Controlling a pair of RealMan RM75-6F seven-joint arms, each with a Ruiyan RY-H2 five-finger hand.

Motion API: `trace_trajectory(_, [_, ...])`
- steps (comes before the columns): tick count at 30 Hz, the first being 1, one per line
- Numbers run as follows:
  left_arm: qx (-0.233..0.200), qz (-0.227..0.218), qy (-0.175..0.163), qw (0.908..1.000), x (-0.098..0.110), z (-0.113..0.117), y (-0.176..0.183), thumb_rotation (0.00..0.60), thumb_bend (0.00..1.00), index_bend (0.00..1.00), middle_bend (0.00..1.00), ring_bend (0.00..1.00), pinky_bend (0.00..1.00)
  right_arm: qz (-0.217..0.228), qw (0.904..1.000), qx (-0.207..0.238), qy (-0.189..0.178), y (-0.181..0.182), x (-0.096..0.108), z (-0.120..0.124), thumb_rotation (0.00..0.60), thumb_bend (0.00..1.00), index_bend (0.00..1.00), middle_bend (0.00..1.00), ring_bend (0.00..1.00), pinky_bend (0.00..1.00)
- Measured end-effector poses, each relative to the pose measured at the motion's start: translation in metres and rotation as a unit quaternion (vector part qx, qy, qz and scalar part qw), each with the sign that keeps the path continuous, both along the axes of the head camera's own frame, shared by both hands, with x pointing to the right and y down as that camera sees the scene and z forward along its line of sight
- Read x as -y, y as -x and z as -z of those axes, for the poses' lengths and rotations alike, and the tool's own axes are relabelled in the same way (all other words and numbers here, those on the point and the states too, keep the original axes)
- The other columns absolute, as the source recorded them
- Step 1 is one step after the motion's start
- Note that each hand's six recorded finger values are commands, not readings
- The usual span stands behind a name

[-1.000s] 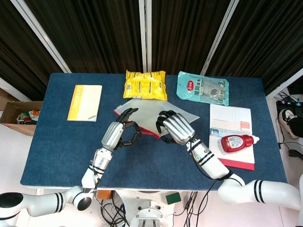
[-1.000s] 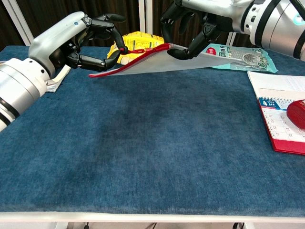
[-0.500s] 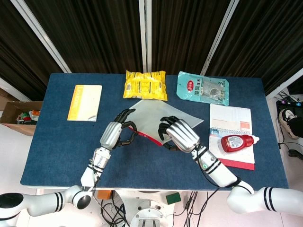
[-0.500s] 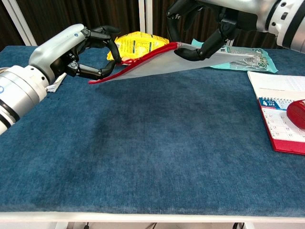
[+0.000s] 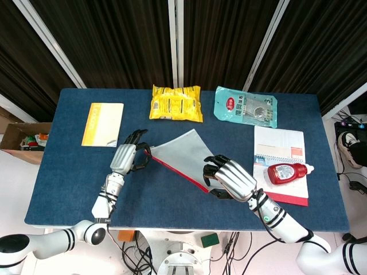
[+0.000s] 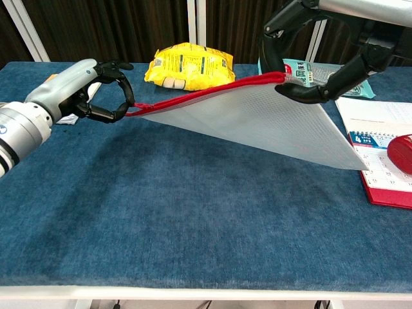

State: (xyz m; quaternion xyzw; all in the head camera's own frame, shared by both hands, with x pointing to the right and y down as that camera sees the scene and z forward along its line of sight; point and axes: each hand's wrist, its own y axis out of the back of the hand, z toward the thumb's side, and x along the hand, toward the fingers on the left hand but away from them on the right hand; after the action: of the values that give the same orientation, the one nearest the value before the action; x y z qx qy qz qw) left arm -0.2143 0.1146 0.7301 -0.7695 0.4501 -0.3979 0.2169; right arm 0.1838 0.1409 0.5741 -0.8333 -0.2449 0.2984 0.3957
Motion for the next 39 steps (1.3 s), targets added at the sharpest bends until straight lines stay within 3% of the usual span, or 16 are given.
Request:
trace_trajectory(12, [0.081, 0.007, 0.008, 0.9966, 0.006, -0.027, 0.027, 0.6, 0.59, 0.61, 0.06, 0.0, 0.11, 0.014, 0.9992, -0.03, 0.022, -0.015, -0.013, -0.011, 0.6, 0.72, 0.76, 0.5, 0.22, 0.34])
trace_trajectory(18, [0.1, 0.018, 0.005, 0.9948, 0.009, -0.033, 0.038, 0.6, 0.59, 0.6, 0.06, 0.0, 0.11, 0.019, 0.9987, -0.039, 0.026, -0.014, -0.015, -0.016, 0.6, 0.72, 0.77, 0.5, 0.22, 0.34])
trace_trajectory(22, [0.103, 0.015, -0.001, 0.9945, 0.009, -0.032, 0.039, 0.6, 0.57, 0.52, 0.06, 0.0, 0.11, 0.022, 0.9984, -0.044, 0.028, -0.012, -0.016, -0.019, 0.6, 0.69, 0.74, 0.5, 0.22, 0.33])
trace_trajectory(24, [0.108, 0.011, -0.006, 0.9941, 0.01, -0.03, 0.04, 0.6, 0.52, 0.4, 0.04, 0.0, 0.11, 0.024, 0.9982, -0.049, 0.025, -0.011, -0.017, -0.021, 0.6, 0.6, 0.65, 0.47, 0.21, 0.31])
trace_trajectory(26, [0.108, 0.009, -0.01, 0.9941, 0.011, -0.028, 0.04, 0.6, 0.43, 0.29, 0.03, 0.0, 0.11, 0.026, 0.9978, -0.057, 0.022, -0.008, -0.017, -0.024, 0.6, 0.48, 0.49, 0.4, 0.18, 0.26])
trace_trajectory(30, [0.11, -0.001, -0.021, 0.9937, 0.012, -0.017, 0.039, 0.6, 0.35, 0.27, 0.03, 0.0, 0.11, 0.028, 0.9967, -0.073, 0.024, 0.003, -0.022, -0.037, 0.6, 0.26, 0.18, 0.28, 0.06, 0.09])
trace_trajectory(32, [0.117, -0.009, -0.029, 0.9927, 0.012, -0.01, 0.04, 0.6, 0.32, 0.26, 0.02, 0.0, 0.11, 0.026, 0.9957, -0.079, 0.04, 0.011, -0.027, -0.048, 0.6, 0.2, 0.07, 0.22, 0.02, 0.05])
trace_trajectory(35, [0.129, -0.021, -0.045, 0.9904, 0.012, 0.003, 0.044, 0.6, 0.3, 0.25, 0.03, 0.0, 0.11, 0.029, 0.9925, -0.09, 0.077, 0.017, -0.036, -0.065, 0.6, 0.16, 0.0, 0.14, 0.0, 0.01])
trace_trajectory(39, [0.139, -0.033, -0.054, 0.9883, 0.007, 0.022, 0.054, 0.6, 0.24, 0.25, 0.03, 0.0, 0.11, 0.039, 0.9857, -0.114, 0.118, 0.012, -0.047, -0.076, 0.6, 0.08, 0.0, 0.05, 0.0, 0.0])
